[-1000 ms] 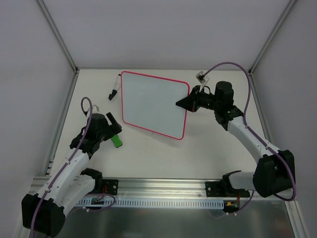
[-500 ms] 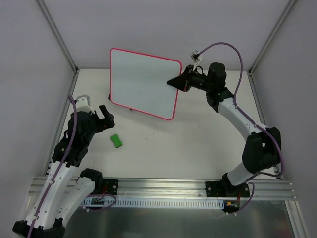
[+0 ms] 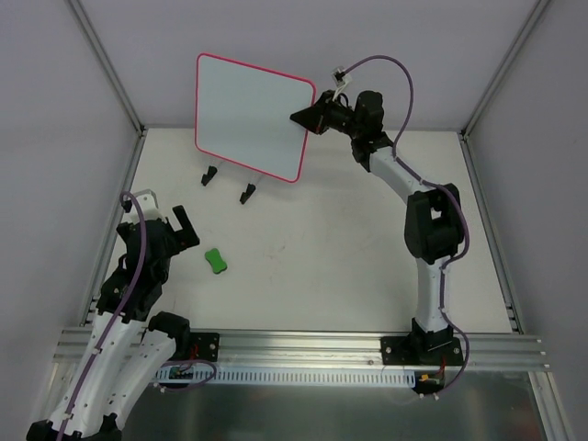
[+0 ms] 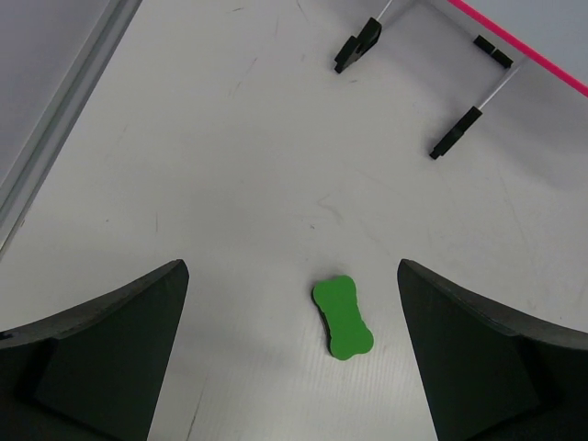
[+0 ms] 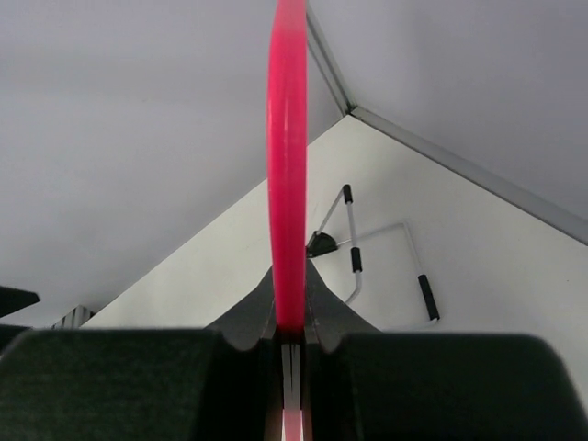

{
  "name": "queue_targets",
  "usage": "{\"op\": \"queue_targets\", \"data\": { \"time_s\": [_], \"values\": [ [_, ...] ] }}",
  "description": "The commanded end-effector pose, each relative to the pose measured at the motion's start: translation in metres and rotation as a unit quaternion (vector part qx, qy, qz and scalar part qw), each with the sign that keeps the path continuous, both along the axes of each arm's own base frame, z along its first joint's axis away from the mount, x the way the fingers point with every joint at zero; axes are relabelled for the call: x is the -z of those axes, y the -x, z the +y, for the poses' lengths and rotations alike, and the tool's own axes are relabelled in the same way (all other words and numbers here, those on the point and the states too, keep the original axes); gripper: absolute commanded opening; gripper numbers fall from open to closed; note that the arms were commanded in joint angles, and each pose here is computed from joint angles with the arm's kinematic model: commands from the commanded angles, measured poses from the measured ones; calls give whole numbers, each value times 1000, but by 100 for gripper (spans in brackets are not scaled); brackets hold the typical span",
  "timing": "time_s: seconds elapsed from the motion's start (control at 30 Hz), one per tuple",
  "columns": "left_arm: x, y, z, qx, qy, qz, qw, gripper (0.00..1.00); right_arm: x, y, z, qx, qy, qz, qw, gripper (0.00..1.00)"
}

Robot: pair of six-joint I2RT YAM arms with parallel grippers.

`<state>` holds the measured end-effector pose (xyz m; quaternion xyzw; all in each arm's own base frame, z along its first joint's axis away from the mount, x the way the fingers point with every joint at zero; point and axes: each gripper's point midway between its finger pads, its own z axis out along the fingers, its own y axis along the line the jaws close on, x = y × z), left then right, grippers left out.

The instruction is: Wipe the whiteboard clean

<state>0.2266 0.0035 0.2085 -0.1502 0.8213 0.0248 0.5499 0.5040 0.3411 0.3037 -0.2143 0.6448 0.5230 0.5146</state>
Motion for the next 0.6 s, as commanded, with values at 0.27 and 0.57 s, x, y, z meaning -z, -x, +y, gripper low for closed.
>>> {"op": "queue_targets", "data": {
  "time_s": [0.27, 0.57],
  "values": [
    [-4, 4, 14, -28, -19, -13, 999, 99, -55, -45, 12, 36, -82, -108, 990, 1],
    [-4, 3, 12, -25, -17, -13, 999, 99, -6, -42, 29, 15, -83, -67, 994, 0]
  ]
}}
